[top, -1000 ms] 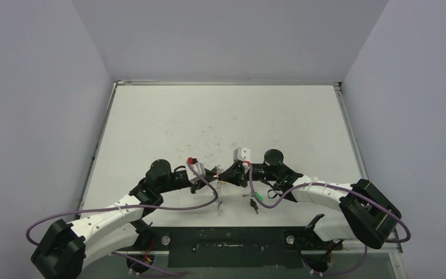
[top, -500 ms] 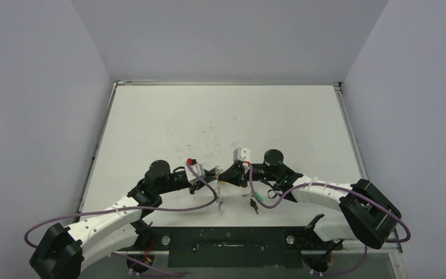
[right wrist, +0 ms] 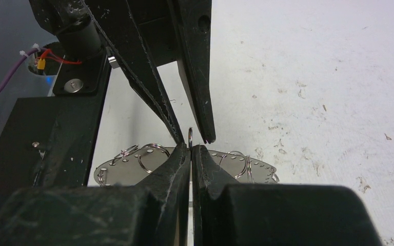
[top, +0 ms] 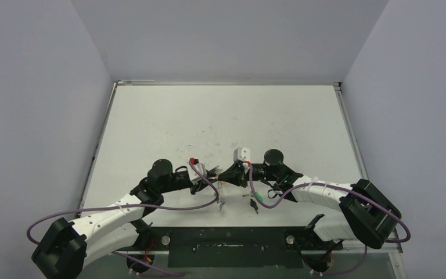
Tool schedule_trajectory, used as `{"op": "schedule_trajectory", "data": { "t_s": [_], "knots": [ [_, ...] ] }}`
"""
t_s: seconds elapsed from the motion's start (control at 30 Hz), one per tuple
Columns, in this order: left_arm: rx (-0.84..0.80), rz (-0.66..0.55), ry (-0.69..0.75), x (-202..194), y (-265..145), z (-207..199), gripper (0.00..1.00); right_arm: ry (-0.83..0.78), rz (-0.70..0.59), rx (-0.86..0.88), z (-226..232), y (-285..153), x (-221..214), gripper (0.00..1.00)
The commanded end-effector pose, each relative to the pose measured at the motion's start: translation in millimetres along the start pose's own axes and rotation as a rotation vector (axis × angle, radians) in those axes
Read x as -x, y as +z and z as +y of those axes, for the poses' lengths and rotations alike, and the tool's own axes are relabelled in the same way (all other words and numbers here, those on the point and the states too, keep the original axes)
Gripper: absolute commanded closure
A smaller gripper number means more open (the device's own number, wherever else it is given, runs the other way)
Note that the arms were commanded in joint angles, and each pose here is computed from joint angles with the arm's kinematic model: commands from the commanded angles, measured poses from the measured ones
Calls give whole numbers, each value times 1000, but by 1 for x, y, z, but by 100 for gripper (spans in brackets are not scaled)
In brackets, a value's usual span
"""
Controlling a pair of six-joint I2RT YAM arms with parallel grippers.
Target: Put the keys on the keyring
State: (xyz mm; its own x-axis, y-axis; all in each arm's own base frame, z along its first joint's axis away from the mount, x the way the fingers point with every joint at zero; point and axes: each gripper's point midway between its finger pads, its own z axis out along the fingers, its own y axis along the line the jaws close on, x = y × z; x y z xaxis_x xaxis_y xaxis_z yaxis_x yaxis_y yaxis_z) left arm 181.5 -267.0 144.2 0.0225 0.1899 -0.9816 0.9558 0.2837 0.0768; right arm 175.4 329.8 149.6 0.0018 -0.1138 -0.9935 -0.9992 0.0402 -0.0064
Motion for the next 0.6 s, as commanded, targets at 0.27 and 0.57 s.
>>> {"op": "schedule_trajectory", "data": {
  "t_s": [0.27, 0.57],
  "knots": [
    [-1, -116, 52, 38, 2, 2, 90, -77, -84, 20, -2, 6, 30, 100],
    [-1, -82, 52, 31, 2, 4, 100, -78, -84, 16, -3, 6, 31, 100]
  ]
}}
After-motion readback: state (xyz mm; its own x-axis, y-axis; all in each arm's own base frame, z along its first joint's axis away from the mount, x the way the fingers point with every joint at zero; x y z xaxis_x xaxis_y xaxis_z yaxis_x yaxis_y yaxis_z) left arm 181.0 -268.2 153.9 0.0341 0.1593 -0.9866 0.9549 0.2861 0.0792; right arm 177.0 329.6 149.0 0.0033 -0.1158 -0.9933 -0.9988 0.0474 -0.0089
